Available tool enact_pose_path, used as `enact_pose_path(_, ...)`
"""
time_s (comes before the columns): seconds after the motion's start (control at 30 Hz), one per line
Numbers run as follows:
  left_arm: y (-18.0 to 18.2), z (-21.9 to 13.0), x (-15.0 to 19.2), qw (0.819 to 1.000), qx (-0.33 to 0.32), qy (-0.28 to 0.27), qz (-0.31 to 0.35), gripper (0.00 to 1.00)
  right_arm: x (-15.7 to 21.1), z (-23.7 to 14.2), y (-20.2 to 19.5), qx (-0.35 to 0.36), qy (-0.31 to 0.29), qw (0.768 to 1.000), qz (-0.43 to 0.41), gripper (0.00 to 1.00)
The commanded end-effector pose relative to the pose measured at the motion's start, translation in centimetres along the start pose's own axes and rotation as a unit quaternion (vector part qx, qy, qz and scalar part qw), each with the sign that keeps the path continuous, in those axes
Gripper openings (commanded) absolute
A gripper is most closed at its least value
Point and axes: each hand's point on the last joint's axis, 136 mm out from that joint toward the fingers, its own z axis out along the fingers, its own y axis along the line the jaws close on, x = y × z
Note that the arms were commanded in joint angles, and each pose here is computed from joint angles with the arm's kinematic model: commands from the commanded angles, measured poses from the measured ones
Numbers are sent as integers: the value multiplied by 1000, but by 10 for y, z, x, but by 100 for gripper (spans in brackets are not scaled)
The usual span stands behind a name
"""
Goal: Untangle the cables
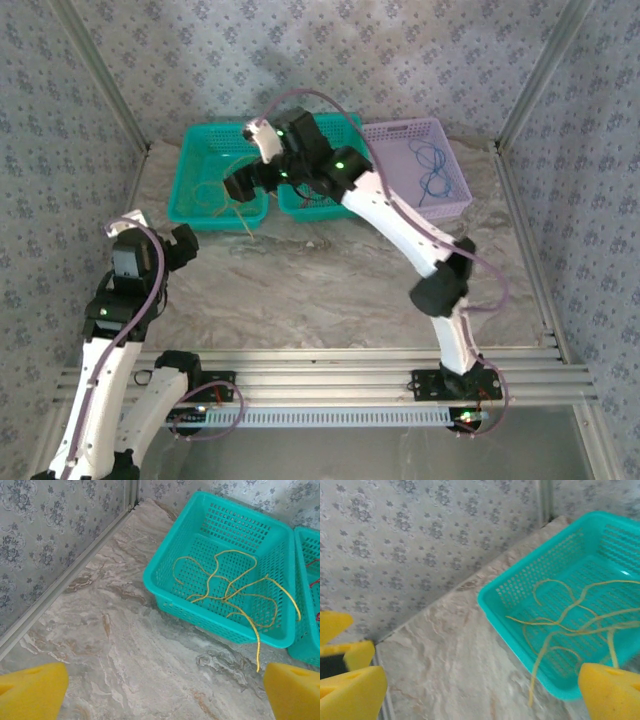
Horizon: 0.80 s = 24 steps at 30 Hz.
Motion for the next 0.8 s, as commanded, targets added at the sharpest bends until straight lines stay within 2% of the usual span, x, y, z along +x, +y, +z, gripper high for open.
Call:
enact_pose_path(0.0, 4, 6, -2, 1000, -17, -12, -1, 100, 24, -36, -30, 94, 4, 995, -46, 100)
enact_pose_path(0.13, 3, 16, 7, 1000, -22, -7, 8, 100, 65, -109, -79, 194, -49, 979, -23, 100)
enact_pose_path(0.2, 0, 23, 10, 1000, -21, -9, 8, 100, 97, -152, -120, 258, -72, 963, 14, 100)
enact_pose_path(0.37, 1, 42, 27, 1000, -24, -6, 17, 100, 195, -254, -213, 427, -106, 883, 160, 100)
enact_pose_path(0.47, 1, 51, 36, 999, -24, -9, 22, 100, 245, -299, -249, 532, -130, 819, 169, 100)
enact_pose_path(0.5, 2, 54, 39, 999, -26, -10, 26, 100, 259, -307, -258, 563, -134, 800, 158, 100)
enact_pose_path(0.57, 6, 60, 44, 999, -36, -11, 37, 100, 275, -310, -273, 588, -138, 782, 152, 100)
enact_pose_path(0.7, 8, 69, 53, 997, -47, -6, 61, 100, 298, -306, -304, 628, -118, 755, 147, 100)
enact_pose_path(0.77, 9, 74, 57, 996, -50, -5, 68, 100, 312, -299, -316, 632, -109, 754, 142, 100)
